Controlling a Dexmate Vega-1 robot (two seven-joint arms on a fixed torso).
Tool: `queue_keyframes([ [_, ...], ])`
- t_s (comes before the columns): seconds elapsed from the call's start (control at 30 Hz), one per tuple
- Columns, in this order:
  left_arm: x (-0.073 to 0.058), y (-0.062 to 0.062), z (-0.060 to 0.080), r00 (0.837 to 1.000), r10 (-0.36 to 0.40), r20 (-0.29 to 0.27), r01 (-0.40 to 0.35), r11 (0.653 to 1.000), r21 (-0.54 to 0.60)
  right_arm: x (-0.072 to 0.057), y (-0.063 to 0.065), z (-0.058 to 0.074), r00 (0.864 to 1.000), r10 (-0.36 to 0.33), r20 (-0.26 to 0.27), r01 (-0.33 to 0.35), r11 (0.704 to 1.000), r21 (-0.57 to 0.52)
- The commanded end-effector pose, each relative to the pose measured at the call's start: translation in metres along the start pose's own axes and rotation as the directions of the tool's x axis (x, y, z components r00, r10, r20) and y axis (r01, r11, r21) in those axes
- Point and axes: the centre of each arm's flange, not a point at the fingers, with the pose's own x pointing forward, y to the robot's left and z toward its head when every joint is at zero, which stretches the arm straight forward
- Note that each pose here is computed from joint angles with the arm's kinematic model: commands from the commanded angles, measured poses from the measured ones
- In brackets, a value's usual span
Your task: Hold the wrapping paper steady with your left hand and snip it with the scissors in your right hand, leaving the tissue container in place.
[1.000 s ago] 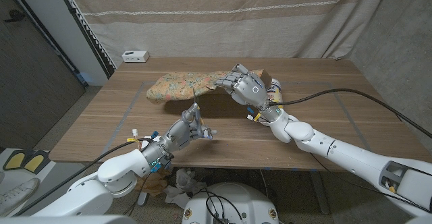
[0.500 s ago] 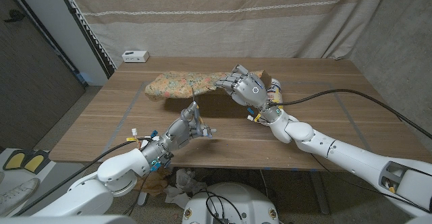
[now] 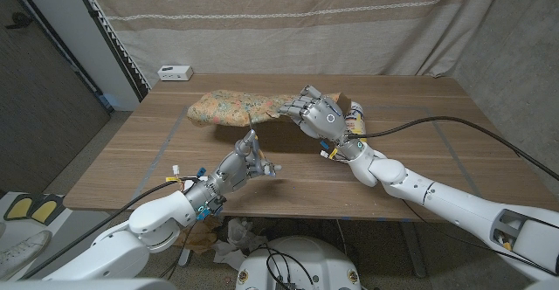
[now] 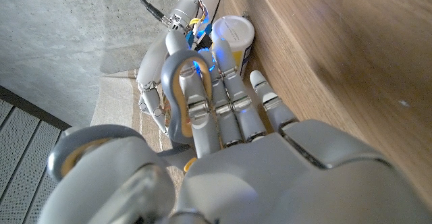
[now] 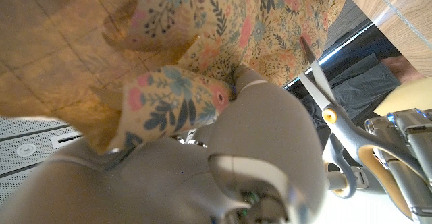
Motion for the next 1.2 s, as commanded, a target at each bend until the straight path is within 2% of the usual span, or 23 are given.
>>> queue_keyframes([
  [0.03, 0.0021, 0.0008, -0.0020, 1.000, -0.008, 0.007, 0.008, 1.000, -0.005, 0.0011, -0.0043, 0.0018, 1.000, -0.007, 0.008, 0.007, 1.000, -0.004],
  [0.63, -0.0013, 0.0001, -0.0014, 1.000, -0.001, 0.023, 0.001, 1.000, -0.012, 0.0028, -0.0089, 0.0028, 1.000, -0.016, 0.005, 0.016, 1.000, -0.007],
  [0.73, 0.0001, 0.0002, -0.0029, 0.999, -0.011, 0.043, 0.012, 1.000, -0.026, 0.0024, -0.0092, 0.0029, 1.000, -0.012, 0.006, 0.012, 1.000, -0.009],
  [1.03, -0.0004, -0.0001, -0.0049, 0.999, -0.002, 0.050, 0.003, 1.000, -0.023, 0.0008, -0.0083, 0.0014, 1.000, -0.007, 0.007, 0.007, 1.000, -0.011],
  [1.2, 0.0008, 0.0001, -0.0058, 0.997, -0.023, 0.075, 0.025, 0.999, -0.029, 0.0005, -0.0067, 0.0013, 1.000, -0.006, 0.008, 0.006, 1.000, -0.012],
])
